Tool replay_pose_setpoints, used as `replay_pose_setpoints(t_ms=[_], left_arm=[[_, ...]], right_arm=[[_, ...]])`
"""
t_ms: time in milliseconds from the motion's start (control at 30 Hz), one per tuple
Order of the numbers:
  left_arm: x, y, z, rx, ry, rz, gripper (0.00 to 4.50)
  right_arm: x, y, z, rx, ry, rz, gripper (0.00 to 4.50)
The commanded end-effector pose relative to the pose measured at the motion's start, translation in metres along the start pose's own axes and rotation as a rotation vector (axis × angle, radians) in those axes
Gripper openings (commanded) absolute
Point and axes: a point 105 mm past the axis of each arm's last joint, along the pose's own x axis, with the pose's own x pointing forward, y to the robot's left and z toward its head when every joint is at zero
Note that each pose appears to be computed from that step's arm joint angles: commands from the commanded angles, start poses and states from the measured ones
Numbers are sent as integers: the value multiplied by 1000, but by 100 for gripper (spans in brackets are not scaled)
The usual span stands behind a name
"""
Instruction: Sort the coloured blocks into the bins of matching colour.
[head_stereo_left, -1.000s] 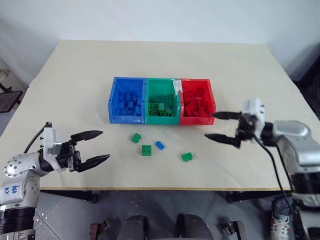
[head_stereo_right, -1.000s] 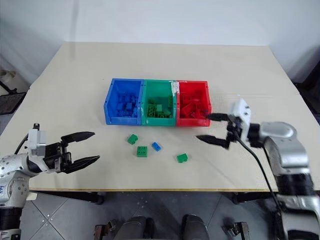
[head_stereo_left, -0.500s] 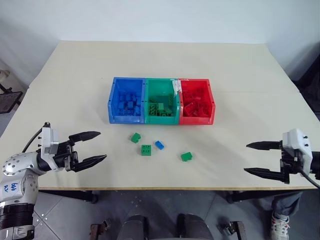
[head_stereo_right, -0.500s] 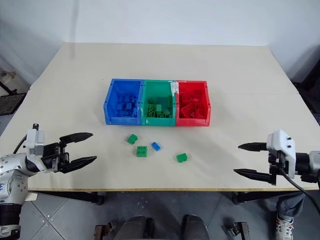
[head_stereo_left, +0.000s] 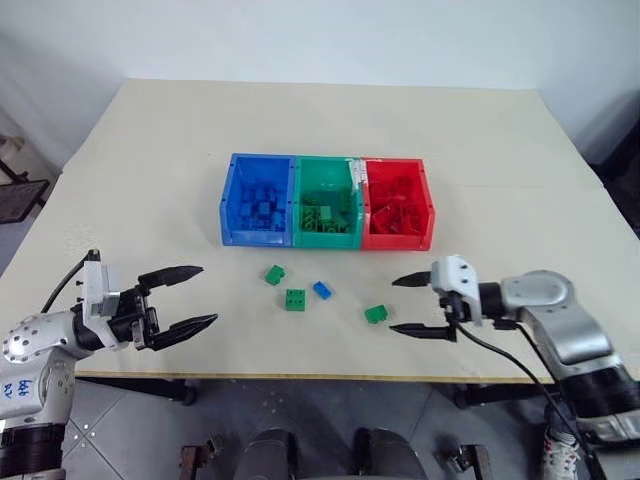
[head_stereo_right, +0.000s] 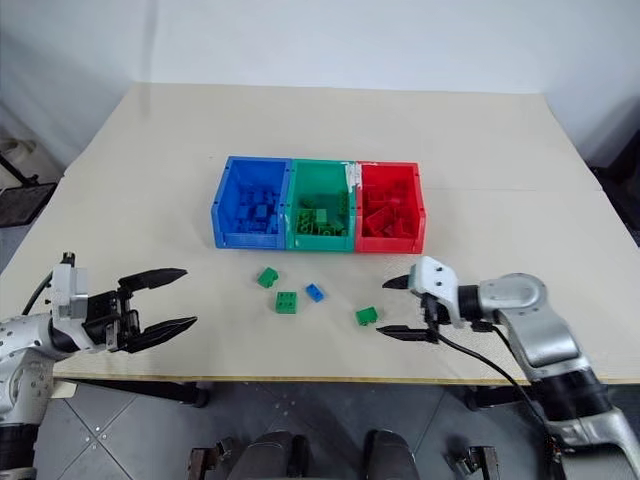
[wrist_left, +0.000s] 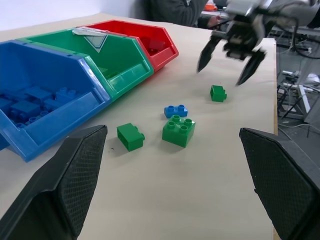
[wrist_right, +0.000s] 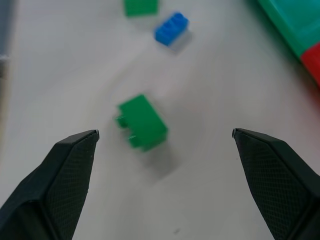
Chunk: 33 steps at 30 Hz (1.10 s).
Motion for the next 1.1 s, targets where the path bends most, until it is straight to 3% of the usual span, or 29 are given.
replay_pose_setpoints(t_ms=[33, 133, 233, 467, 600, 700, 900, 1033, 1100], left_arm=[[-5, -3, 11, 37, -27, 26, 450], [-6, -6, 11, 35, -27, 39, 450], [-7, -8, 12, 34, -28, 47, 450], [-10, -8, 10, 35, -24, 58, 450], [-10, -6, 10, 38, -28, 56, 450], [-11, -6, 9, 39, -31, 56, 450], [-15, -4, 5, 52, -23, 61, 450], [-9, -5, 7, 62, -34, 66, 450], [-9, -6, 6, 57, -31, 69, 450]], right_arm=[[8, 1, 0, -60, 9, 18, 448], [16, 3, 1, -64, -16, 34, 448], [22, 3, 8, -63, -52, 46, 389], [8, -6, 34, -77, -151, 19, 147], [-8, -29, 72, -80, -267, -62, 5], [-9, -53, 99, -69, -317, -129, 2], [0, -74, 119, -97, -330, -145, 2], [-4, -46, 84, -51, -188, 1, 2], [-9, -33, 70, -28, -129, 47, 55]])
